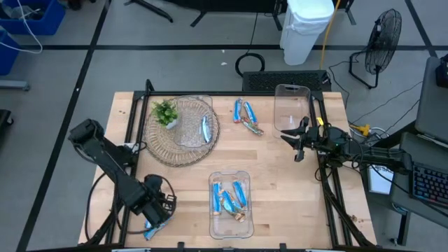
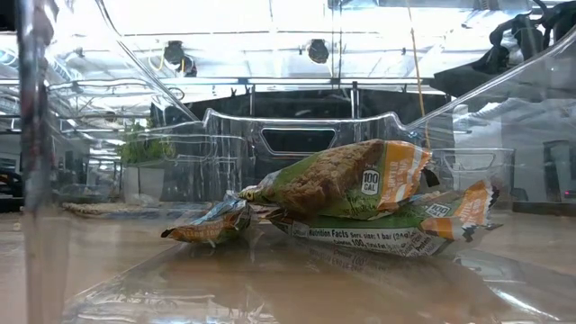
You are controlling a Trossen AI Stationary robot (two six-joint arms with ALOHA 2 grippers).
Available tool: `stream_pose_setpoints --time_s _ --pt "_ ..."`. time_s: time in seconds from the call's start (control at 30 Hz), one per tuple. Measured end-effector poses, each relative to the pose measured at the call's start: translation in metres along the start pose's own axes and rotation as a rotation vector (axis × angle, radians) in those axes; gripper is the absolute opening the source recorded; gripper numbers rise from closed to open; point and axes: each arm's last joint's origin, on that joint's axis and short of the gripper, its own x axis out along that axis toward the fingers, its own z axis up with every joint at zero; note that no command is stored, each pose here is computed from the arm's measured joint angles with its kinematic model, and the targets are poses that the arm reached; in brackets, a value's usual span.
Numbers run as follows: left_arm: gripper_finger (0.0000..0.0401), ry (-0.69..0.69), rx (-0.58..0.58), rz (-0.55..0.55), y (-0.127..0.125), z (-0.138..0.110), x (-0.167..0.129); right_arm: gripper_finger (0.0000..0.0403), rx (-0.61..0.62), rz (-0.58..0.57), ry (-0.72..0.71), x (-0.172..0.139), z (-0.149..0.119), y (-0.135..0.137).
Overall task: Pick and place Granola Bars by type
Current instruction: Put the blue granola bar into the top left transparent bin
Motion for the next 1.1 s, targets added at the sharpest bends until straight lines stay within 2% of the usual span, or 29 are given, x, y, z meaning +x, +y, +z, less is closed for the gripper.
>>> stream_pose_setpoints --time_s 0.3,0.4,0.7,0.83,1.1 --pt "0.0081 0.071 -0.093 0.153 0.002 -0.017 0.016 0.0084 0.000 0.000 0.000 0.000 0.000 0.000" --pt "0.0097 0.064 -0.105 0.158 0.003 -0.022 0.020 0.0084 0.000 0.000 0.000 0.000 0.000 0.000" --pt "0.0188 0.095 -0.088 0.132 -0.001 -0.032 0.026 0.0084 0.000 0.000 0.000 0.000 0.000 0.000" --pt "0.0199 0.098 -0.090 0.128 0.000 -0.032 0.030 0.0084 0.000 0.000 0.000 0.000 0.000 0.000" --pt "0.0200 0.125 -0.080 0.136 0.014 -0.033 0.064 0.0084 0.000 0.000 0.000 0.000 0.000 0.000"
